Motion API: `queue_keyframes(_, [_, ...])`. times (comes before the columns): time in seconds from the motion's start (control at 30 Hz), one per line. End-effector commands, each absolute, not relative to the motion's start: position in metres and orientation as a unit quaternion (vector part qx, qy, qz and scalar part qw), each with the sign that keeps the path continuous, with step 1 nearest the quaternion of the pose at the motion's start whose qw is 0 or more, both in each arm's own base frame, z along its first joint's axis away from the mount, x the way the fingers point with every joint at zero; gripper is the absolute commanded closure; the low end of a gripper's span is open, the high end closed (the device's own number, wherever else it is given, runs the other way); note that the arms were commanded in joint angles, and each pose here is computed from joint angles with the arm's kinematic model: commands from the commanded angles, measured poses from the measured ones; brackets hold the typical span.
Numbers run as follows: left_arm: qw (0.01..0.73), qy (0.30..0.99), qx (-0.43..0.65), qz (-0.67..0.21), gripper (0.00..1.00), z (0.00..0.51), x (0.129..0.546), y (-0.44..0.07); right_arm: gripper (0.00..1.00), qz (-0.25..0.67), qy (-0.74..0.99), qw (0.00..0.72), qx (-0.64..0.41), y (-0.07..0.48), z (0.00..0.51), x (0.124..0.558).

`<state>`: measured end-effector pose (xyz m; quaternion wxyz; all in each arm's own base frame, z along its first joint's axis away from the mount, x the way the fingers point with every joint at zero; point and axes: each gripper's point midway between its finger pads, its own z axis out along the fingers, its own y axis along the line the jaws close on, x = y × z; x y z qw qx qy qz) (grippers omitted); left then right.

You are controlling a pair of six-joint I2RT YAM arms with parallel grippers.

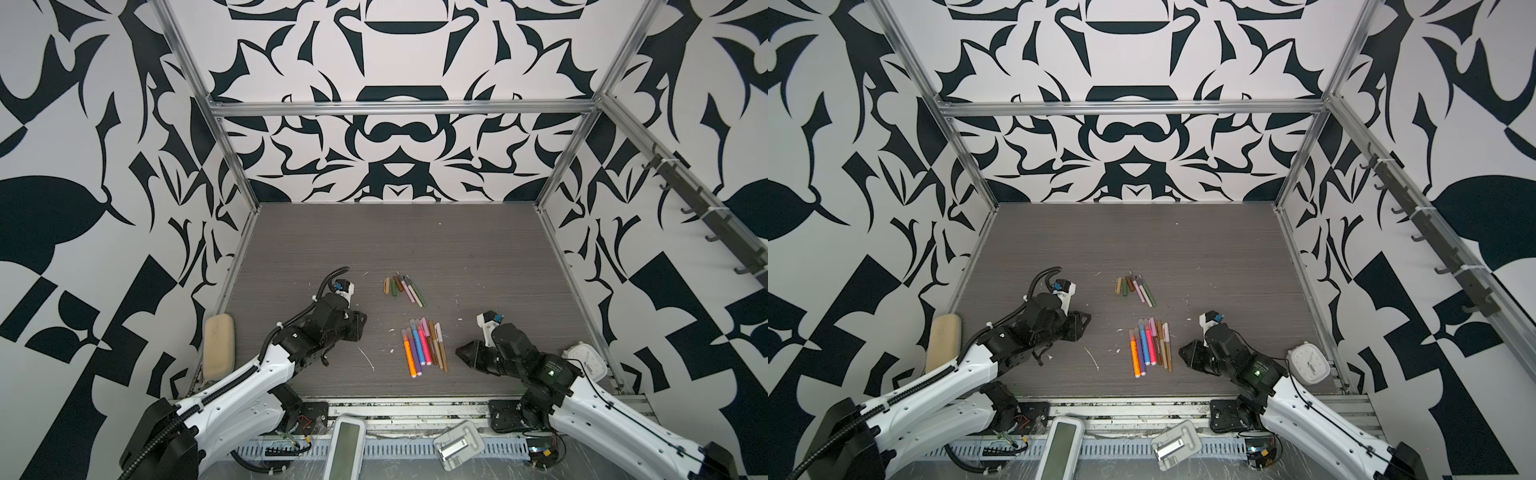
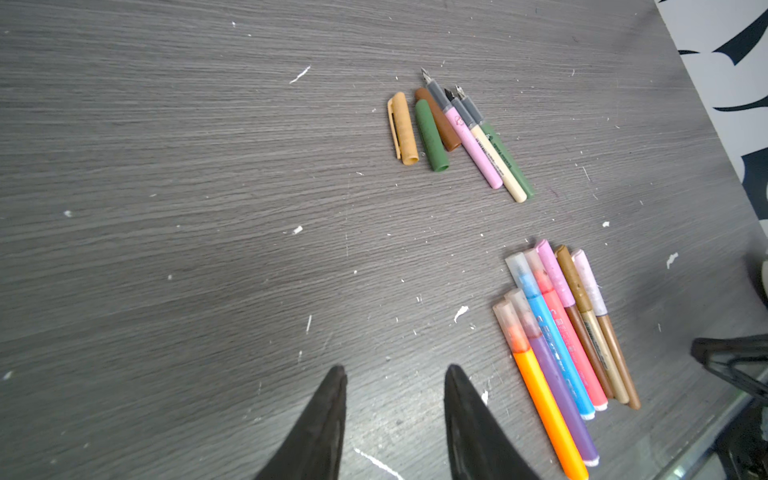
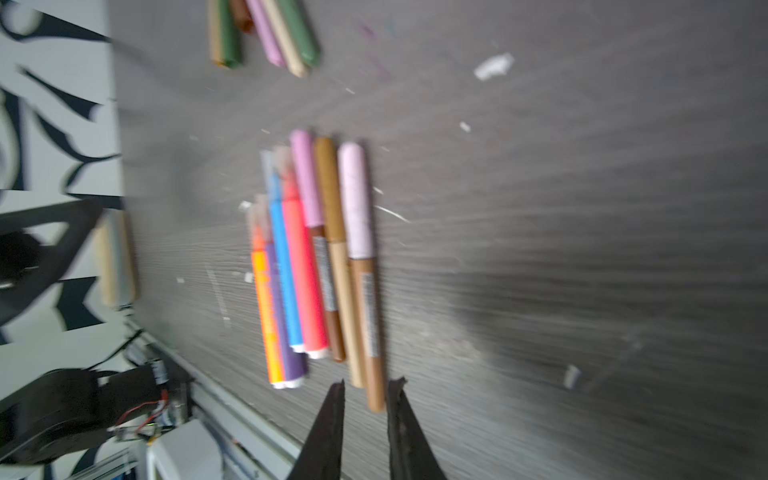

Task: Open the pen caps
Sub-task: 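Move the right gripper to the marker row and open over it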

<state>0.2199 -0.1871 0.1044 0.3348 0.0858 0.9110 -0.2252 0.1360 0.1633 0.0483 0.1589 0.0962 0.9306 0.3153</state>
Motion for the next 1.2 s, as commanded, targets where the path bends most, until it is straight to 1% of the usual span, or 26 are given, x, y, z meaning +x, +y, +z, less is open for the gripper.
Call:
queue_keyframes(0.0, [0.344, 0.907, 0.091, -0.224, 0.58, 0.107, 0.221, -0.187, 0.77, 0.285, 0.939, 0.161, 0.103, 0.163, 0.053, 0.142])
queue_keyframes(0.23, [0.358, 0.904, 0.084, -0.220, 0.58, 0.110, 0.221, -0.183, 0.76, 0.205, 0.965, 0.157, 0.053, 0.173, 0.053, 0.142])
queue_keyframes(0.47, [0.368, 0.899, 0.079, -0.222, 0.58, 0.114, 0.220, -0.180, 0.76, 0.188, 0.971, 0.147, 0.005, 0.196, 0.052, 0.144])
queue_keyframes(0.63, [0.372, 0.898, 0.075, -0.221, 0.58, 0.115, 0.220, -0.178, 0.76, 0.150, 0.978, 0.145, -0.017, 0.203, 0.052, 0.145])
queue_keyframes(0.93, [0.369, 0.899, 0.077, -0.222, 0.58, 0.114, 0.220, -0.179, 0.76, 0.082, 0.986, 0.141, -0.032, 0.205, 0.049, 0.146])
queue_keyframes(1.17, [0.367, 0.900, 0.078, -0.223, 0.58, 0.113, 0.219, -0.180, 0.76, 0.049, 0.990, 0.128, -0.039, 0.205, 0.041, 0.147])
